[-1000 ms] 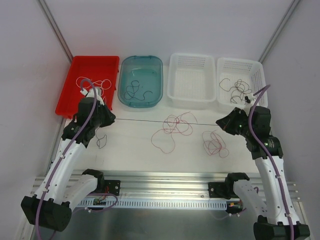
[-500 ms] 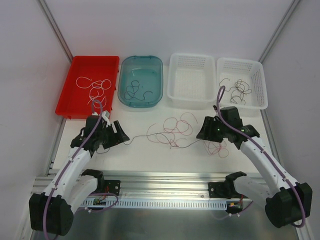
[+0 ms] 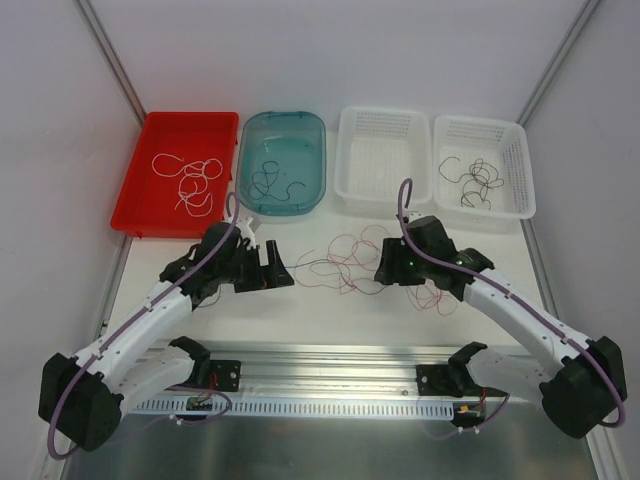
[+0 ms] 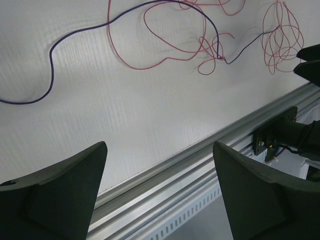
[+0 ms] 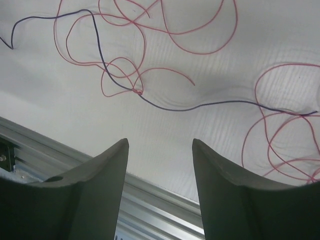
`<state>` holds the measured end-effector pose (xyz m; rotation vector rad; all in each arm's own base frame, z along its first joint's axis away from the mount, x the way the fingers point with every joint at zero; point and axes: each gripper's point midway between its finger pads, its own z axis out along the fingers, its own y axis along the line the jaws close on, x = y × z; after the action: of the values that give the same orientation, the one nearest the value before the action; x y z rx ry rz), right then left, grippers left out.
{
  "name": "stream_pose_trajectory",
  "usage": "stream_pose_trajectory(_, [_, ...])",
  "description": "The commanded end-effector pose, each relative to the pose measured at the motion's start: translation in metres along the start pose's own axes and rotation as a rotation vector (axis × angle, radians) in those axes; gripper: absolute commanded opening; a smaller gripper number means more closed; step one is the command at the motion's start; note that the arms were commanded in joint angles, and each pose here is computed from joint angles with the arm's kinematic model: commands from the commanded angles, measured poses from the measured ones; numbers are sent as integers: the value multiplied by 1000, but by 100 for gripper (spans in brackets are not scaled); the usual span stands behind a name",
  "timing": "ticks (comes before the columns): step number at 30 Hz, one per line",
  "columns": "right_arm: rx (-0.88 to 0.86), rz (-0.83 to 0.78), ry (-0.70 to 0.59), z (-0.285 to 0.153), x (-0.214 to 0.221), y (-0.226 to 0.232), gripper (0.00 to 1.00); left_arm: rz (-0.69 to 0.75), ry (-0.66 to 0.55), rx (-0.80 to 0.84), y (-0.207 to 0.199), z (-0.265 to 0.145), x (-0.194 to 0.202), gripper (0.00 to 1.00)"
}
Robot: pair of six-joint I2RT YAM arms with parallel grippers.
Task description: Untangle the cables
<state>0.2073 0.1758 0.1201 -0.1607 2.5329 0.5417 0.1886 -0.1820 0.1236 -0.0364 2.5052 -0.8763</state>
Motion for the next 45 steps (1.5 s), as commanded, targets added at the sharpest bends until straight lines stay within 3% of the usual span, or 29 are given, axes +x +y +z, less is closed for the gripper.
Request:
stream_pose_trajectory(1, [-30,27,-86,14,-24,22,57,-24,-73,6,-19,12,-26,87])
stream_pose_trajectory(10, [-65,-16,-39,62,-10,39,53,-102,-65,-11,-39,77,-42,84])
stream_pose_trajectory(21, [-3,-22,-50,69,2,23,52,-149,-54,-100,-44,133,-48,81])
stream_pose_trajectory(30, [6,-41,-51,68,9,22,52,-176,-109,-232,-17,150,-45,79])
stream_pose_trajectory(45, [54,-52,-86,60,12,9,51,-179,-120,-196,-49,162,-48,73])
